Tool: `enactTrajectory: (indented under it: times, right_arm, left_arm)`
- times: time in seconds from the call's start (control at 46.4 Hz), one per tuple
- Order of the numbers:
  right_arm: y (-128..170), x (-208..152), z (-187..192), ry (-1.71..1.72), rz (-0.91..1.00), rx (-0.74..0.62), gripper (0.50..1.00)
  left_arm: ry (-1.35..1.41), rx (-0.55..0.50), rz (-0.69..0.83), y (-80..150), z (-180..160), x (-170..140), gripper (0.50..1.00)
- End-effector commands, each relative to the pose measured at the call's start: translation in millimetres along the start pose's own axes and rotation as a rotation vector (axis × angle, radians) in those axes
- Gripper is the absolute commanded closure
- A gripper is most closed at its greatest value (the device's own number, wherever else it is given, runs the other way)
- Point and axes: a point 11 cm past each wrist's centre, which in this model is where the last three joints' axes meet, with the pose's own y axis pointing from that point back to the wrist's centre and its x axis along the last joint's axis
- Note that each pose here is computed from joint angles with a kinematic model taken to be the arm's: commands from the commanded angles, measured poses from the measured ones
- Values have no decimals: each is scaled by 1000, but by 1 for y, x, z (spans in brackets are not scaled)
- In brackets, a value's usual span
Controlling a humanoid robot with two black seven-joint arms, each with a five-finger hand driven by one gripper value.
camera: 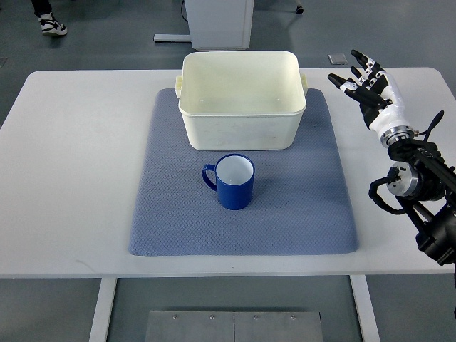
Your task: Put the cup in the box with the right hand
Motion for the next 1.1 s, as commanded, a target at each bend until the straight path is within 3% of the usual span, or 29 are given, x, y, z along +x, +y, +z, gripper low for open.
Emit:
enactTrajectory:
  times: [0.0, 1.077]
  right_arm:
    - [0, 1, -1, -6, 4, 1, 500]
    - [-4, 8, -21, 9, -34, 29, 500]
  left_arm:
    - [1, 1, 0, 0, -1, 0, 500]
    - [1, 1, 0, 0, -1, 0, 500]
